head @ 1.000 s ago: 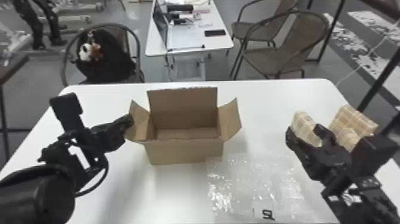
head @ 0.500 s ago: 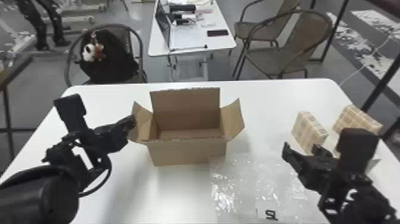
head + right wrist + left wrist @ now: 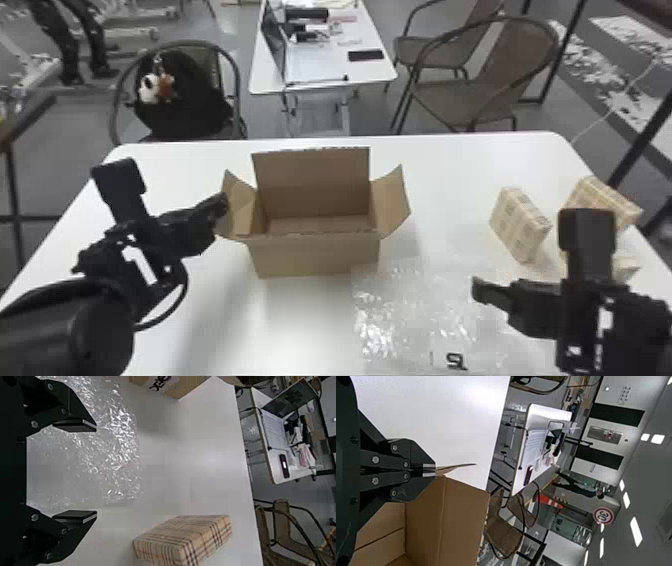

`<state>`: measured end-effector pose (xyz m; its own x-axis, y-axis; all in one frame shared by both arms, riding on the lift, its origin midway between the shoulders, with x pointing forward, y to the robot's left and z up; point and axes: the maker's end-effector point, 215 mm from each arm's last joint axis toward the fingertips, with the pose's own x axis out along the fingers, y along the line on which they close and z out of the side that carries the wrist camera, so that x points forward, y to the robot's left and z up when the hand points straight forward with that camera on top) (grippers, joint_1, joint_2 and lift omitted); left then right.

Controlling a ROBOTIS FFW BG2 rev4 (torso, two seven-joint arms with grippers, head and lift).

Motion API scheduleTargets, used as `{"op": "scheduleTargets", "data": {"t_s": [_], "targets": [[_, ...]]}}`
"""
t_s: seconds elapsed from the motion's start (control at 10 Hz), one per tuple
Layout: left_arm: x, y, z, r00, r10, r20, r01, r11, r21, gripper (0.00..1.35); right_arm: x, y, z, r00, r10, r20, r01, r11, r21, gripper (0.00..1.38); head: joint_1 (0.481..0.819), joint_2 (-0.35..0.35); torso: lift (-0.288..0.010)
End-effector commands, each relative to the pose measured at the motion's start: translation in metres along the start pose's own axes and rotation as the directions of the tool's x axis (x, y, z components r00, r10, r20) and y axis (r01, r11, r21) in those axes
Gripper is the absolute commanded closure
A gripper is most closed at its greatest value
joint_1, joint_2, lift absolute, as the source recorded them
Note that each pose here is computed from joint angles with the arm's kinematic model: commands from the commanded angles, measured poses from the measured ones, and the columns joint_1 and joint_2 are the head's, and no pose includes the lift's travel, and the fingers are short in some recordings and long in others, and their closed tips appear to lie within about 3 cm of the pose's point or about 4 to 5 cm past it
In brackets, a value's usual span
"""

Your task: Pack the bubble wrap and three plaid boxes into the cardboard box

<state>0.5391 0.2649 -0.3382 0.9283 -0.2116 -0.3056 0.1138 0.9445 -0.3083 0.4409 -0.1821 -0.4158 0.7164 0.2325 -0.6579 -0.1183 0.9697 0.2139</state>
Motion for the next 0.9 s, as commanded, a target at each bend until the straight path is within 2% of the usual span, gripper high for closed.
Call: {"op": "scheduleTargets", "data": {"t_s": [0.0, 0.2, 0.3, 0.4, 0.6, 0.8], "targets": [[0.001, -0.002, 0.000, 1.000, -0.002, 0.001, 0.002, 1.000, 0.003, 1.21, 0.011, 0.012, -0.009, 0.999, 0.036, -0.033, -0.036, 0.999, 0.001, 0.49, 0.695, 0.090, -0.132], [0.002, -0.003, 0.000, 1.000, -0.001, 0.000, 0.001, 1.000, 0.007, 1.21, 0.023, 0.031, -0.010, 0.991, 0.123, -0.056, -0.124, 0.992, -0.029, 0.49, 0.695, 0.118, -0.132], [0.002, -0.004, 0.002, 1.000, -0.002, 0.002, 0.002, 1.000, 0.009, 1.21, 0.024, 0.033, -0.010, 0.990, 0.126, -0.061, -0.128, 0.991, -0.040, 0.49, 0.695, 0.126, -0.132], [0.002, -0.003, 0.002, 1.000, 0.000, 0.004, 0.000, 1.000, 0.009, 1.21, 0.027, 0.031, -0.020, 0.989, 0.119, -0.085, -0.122, 0.992, -0.021, 0.49, 0.695, 0.132, -0.132], [0.001, -0.004, 0.005, 1.000, -0.004, 0.022, 0.004, 1.000, 0.014, 1.21, 0.034, 0.017, -0.034, 0.995, 0.077, -0.069, -0.072, 0.995, 0.067, 0.49, 0.695, 0.128, -0.132], [0.001, -0.004, 0.003, 1.000, -0.004, 0.019, 0.003, 1.000, 0.015, 1.21, 0.048, 0.017, -0.046, 0.992, 0.074, -0.098, -0.065, 0.994, 0.090, 0.49, 0.695, 0.121, -0.132]]}}
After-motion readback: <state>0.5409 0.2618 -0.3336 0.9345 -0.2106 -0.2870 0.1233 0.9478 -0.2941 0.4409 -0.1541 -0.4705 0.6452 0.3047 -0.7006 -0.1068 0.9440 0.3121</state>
